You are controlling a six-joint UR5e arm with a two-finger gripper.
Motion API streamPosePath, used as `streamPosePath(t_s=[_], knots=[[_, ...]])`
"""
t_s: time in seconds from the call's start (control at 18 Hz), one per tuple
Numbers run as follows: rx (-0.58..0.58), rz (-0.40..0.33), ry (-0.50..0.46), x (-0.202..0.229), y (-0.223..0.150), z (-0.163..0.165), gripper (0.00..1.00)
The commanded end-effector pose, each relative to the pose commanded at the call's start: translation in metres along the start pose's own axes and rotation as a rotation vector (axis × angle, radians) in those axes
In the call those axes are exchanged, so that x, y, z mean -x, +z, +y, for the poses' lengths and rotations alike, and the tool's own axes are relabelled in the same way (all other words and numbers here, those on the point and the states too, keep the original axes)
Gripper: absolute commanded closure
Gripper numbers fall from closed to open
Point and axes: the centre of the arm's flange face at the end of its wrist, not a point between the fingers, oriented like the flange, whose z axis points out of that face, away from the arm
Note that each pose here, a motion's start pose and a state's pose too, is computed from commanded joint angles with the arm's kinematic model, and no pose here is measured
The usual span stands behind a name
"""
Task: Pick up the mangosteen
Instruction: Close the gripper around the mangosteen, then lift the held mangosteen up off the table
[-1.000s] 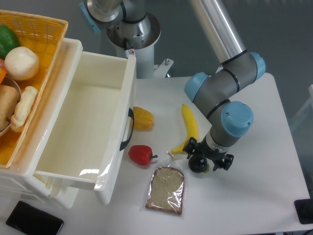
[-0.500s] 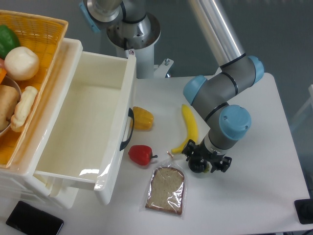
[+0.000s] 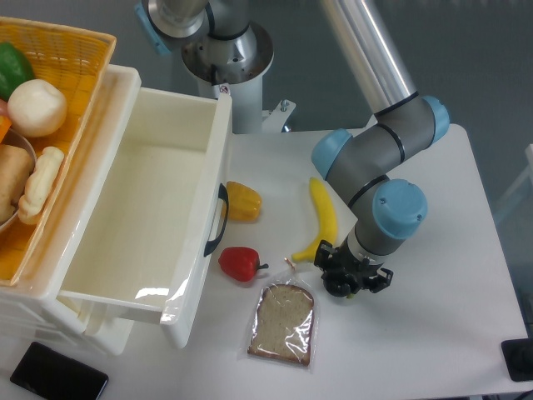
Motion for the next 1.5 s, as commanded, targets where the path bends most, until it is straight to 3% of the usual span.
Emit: streamPosePath(t_s=[0.44,0.56,0.67,0.72,0.83,1.11,1.5], knots=[[-0.039,-0.062,0.012,0.017,-0.037,-0.005,0.65],[-0.053,-0.085,0.027,0.029,-0.055,0.010,0.72],[-0.062,-0.103,0.055,0.029,-0.070,0.013,0.86],[-0.059,-0.113,0.080,0.031,-0.074,0.014,0.87],[-0.059,-0.129,0.150,0.033,-0.080,0.010,0.89],[-0.072,-0.164,0.151,0.041,-0.106,0.022,0.88],[-0.005,-0.198,0.260,0.032,-0.147,0.043,0.87]])
